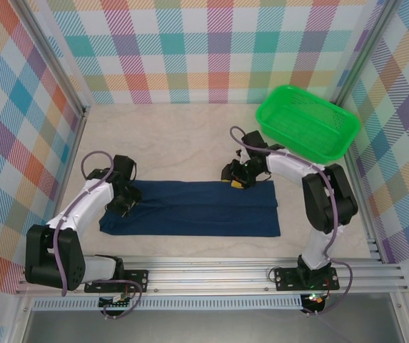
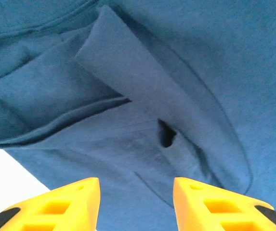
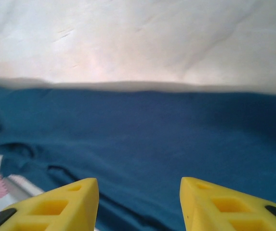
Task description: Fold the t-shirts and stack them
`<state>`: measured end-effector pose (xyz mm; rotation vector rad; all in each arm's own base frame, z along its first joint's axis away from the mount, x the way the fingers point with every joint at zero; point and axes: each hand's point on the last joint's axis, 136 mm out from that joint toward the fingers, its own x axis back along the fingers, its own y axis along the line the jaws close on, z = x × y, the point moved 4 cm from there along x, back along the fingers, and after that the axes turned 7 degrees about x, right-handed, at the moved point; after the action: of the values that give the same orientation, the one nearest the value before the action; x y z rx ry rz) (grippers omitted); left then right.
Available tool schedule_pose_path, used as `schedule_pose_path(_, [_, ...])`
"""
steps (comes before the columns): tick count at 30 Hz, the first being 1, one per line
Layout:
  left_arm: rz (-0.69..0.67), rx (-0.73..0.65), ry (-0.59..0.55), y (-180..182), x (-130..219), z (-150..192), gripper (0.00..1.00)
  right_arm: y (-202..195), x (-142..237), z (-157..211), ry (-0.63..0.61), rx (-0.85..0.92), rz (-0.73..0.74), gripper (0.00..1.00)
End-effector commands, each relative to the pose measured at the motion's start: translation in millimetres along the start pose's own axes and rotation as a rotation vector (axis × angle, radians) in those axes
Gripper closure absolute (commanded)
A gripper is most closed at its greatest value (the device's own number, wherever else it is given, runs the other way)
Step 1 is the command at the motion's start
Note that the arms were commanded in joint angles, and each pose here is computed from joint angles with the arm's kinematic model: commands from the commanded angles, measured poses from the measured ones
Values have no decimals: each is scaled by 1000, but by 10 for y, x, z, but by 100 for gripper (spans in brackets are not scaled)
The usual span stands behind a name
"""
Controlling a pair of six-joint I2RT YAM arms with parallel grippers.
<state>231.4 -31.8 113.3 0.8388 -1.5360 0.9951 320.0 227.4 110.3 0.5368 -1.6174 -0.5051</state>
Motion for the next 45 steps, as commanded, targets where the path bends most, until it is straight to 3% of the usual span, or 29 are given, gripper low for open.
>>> schedule_pose_path(1, [49,144,25,-119,-90,32,56,322,132,12,-42,65,-175,51])
schedule_pose_path(6, [50,183,-1,-107,-125,3,60,326,176,104,-39,61,-182,51])
schedule_pose_path(14, [37,178,2,-98,-240,8,78,303,181,135,-33,61,-171,51])
schedule_pose_path(19, [21,150,-21,-139,-264,-36,77,317,185,131,-34,64,-174,51])
schedule_pose_path(24, [50,148,-42,-172,-225,-68,66,326,191,143,-32,69,-177,52])
schedule_pose_path(37, [125,163,-74,-277,-157,-116,66,327,137,156,-19,66,-184,52])
schedule_pose_path(45, [107,154,-36,-267,-247,-63,86,315,119,163,-14,64,-178,53])
